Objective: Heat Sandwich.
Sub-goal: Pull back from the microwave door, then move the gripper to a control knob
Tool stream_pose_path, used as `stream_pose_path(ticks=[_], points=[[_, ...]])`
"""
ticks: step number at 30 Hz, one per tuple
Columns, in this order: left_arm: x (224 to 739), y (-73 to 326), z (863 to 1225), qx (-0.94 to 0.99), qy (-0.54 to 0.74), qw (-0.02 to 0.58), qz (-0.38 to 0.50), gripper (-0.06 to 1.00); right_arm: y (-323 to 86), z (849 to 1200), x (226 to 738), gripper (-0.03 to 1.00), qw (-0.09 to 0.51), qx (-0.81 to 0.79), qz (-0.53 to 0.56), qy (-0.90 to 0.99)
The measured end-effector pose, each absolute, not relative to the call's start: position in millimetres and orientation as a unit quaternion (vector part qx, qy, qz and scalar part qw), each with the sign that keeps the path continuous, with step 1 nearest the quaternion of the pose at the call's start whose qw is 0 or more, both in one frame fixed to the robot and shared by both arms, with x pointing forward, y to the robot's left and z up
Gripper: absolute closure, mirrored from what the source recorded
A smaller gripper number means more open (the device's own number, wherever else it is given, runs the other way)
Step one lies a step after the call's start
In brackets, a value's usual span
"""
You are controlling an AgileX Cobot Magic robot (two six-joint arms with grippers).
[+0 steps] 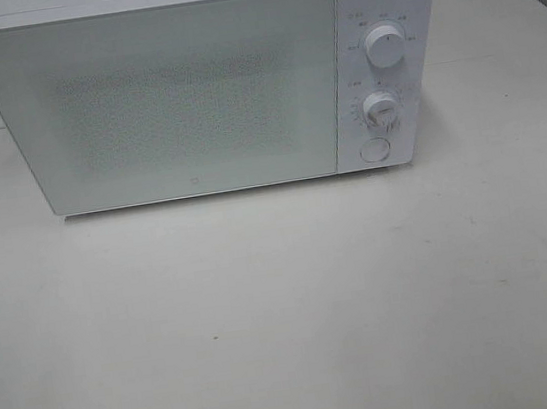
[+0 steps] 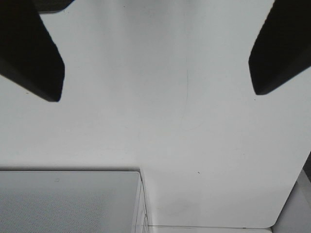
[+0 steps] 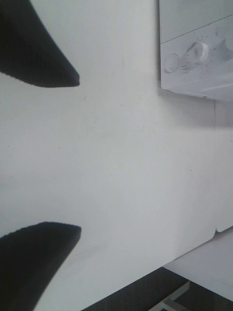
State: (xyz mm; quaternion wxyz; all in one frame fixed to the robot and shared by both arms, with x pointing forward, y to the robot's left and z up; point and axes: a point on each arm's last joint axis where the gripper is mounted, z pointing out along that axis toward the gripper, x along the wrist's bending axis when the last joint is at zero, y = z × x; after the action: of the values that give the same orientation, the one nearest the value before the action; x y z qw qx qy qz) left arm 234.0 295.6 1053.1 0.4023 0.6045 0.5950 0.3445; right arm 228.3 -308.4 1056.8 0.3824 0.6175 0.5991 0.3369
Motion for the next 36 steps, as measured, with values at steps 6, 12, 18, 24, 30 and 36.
stream_pose_path(ticks=[6, 12, 18, 24, 30, 36], points=[[234.0, 295.6, 1053.1, 0.605, 0.595, 0.402, 0.344, -0.03, -307.7, 1068.3, 241.9, 0.23, 0.377, 0.619, 0.331, 0.605], [234.0, 295.6, 1053.1, 0.605, 0.595, 0.402, 0.344, -0.03, -306.3, 1073.5, 264.9, 0.23, 0.37, 0.619, 0.323, 0.613], [234.0, 295.6, 1053.1, 0.605, 0.595, 0.402, 0.344, -0.03, -304.3, 1079.3, 293.4, 0.23, 0.374, 0.611, 0.329, 0.615], [234.0, 295.6, 1053.1, 0.605, 0.595, 0.402, 0.344, -0.03, -302.5, 1079.8, 318.7, 0.23, 0.37, 0.608, 0.327, 0.621], [234.0, 295.6, 1053.1, 0.605, 0.595, 0.402, 0.344, -0.03, -301.0, 1075.1, 342.1, 0.23, 0.357, 0.612, 0.315, 0.631], [234.0, 295.6, 1053.1, 0.605, 0.595, 0.402, 0.344, -0.03, -299.6, 1070.2, 361.8, 0.23, 0.351, 0.611, 0.311, 0.637]])
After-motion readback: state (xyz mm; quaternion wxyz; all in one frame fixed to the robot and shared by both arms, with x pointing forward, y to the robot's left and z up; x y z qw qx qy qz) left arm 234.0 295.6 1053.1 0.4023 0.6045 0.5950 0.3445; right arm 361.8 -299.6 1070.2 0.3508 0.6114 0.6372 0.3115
